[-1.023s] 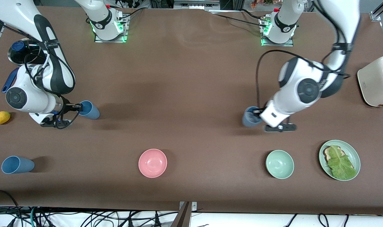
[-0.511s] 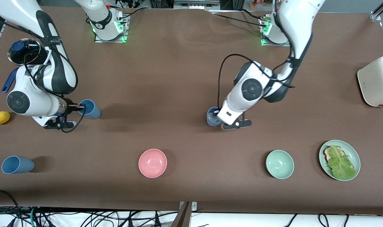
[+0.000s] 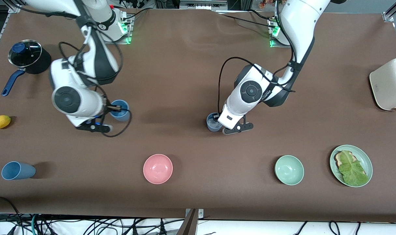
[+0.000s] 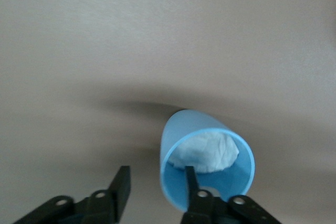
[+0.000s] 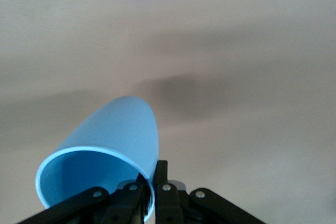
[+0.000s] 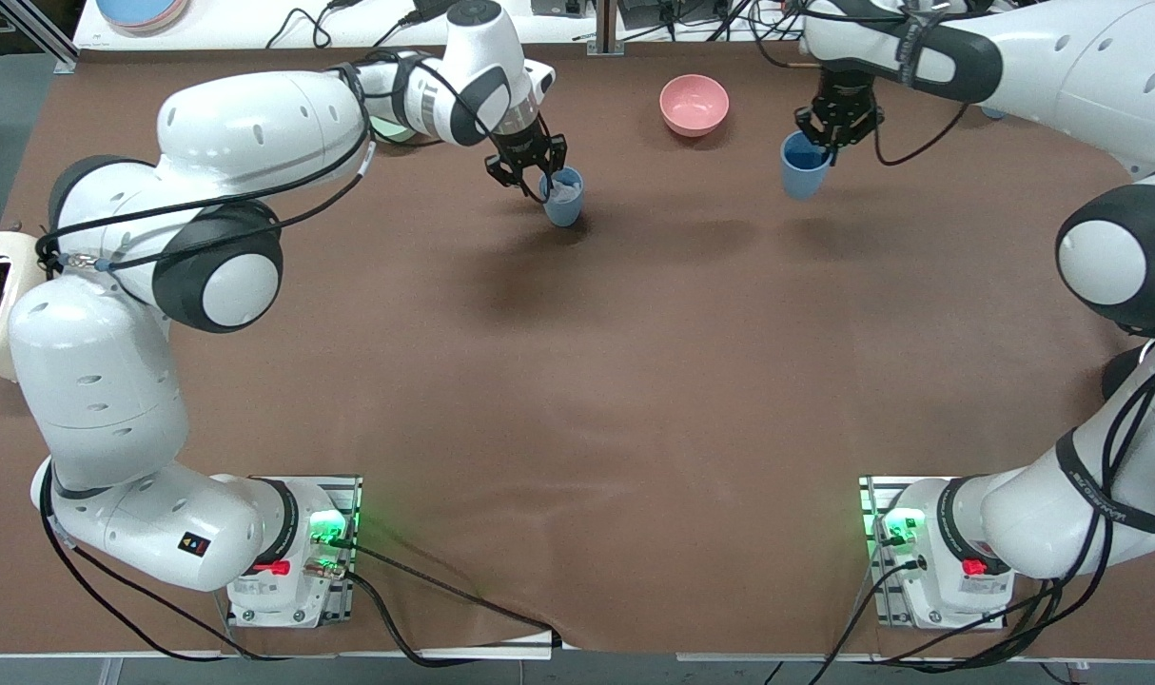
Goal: Stack blue cups with both arms
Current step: 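Release the tissue cup with the left gripper while the right gripper brings its cup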
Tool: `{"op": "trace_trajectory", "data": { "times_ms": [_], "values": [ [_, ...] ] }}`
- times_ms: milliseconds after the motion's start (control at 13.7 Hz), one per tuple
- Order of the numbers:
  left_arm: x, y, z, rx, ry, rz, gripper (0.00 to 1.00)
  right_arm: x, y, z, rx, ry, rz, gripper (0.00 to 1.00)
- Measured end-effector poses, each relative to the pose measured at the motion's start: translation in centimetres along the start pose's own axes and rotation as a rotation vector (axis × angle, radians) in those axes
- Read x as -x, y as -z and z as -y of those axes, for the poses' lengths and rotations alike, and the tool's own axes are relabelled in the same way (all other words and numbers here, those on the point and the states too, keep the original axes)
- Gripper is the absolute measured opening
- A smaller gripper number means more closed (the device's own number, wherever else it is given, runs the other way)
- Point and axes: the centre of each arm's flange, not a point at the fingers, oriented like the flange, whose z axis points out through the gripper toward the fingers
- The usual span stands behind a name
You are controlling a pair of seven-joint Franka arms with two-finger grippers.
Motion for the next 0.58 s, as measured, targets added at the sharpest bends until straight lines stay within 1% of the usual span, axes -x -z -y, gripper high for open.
{"op": "trace_trajectory", "data": {
  "times_ms": [146,292,365,438,584],
  "values": [
    [-0.7,5.2,2.0,-0.036,-0.021,0.021,0.75,1.5,1.2,4.4,-0.028,-0.066,0.011,0.06],
    [-3.0,10.7,6.6,-0.051,-0.065,0.030,0.97,3.2,1.9,8.7,-0.053,-0.119,0.008,0.06],
    [-4.3,12.8,9.3,-0.058,-0.097,0.026,1.00,4.3,2.3,11.0,-0.072,-0.148,0.010,0.06],
    [-5.6,14.6,12.1,-0.072,-0.132,0.016,1.00,5.5,2.7,13.3,-0.096,-0.180,0.014,0.06],
    [-7.0,17.2,16.5,-0.112,-0.195,0.012,1.00,7.4,3.4,17.9,-0.145,-0.233,-0.002,0.06]
  ]
}}
